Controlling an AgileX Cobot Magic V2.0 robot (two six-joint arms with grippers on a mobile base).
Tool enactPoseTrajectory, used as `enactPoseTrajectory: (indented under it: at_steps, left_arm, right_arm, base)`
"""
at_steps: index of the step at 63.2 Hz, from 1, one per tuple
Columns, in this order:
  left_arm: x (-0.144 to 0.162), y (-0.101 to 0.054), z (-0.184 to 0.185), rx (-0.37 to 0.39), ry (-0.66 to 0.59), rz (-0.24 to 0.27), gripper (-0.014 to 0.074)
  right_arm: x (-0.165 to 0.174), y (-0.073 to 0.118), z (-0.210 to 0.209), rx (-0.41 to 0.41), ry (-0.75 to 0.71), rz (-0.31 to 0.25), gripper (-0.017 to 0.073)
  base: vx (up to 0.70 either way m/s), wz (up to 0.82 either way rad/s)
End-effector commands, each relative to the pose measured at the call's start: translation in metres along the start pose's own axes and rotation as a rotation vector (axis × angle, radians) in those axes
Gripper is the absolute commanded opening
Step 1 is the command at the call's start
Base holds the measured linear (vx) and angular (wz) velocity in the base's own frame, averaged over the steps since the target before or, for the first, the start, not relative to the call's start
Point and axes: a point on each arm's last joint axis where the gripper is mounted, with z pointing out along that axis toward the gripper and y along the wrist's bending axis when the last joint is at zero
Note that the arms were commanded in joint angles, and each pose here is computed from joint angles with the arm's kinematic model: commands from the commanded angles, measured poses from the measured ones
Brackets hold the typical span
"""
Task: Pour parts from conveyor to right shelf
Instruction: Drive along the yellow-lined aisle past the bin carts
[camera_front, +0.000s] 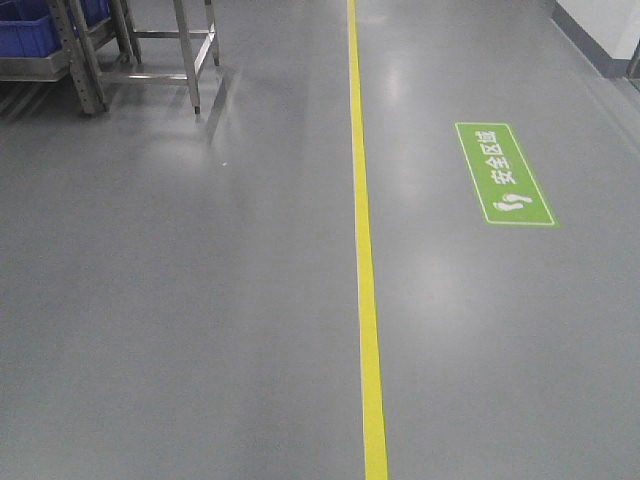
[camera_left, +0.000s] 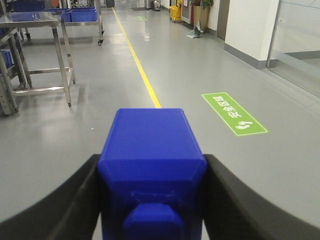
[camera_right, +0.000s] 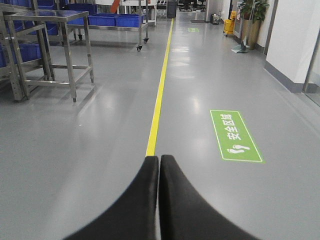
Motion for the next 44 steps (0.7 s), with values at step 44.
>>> enactPoseTrajectory:
  at_steps: [44]
  left_arm:
    - [-0.0135, -0.0004, -0.0019, 0.009, -0.091, -0.006, -0.0006]
  right_arm:
    - [-0.0027, 0.0001, 0.0001, -0.002, -0.074, -0.014, -0.0009]
  base:
    - [0.70, -0.11]
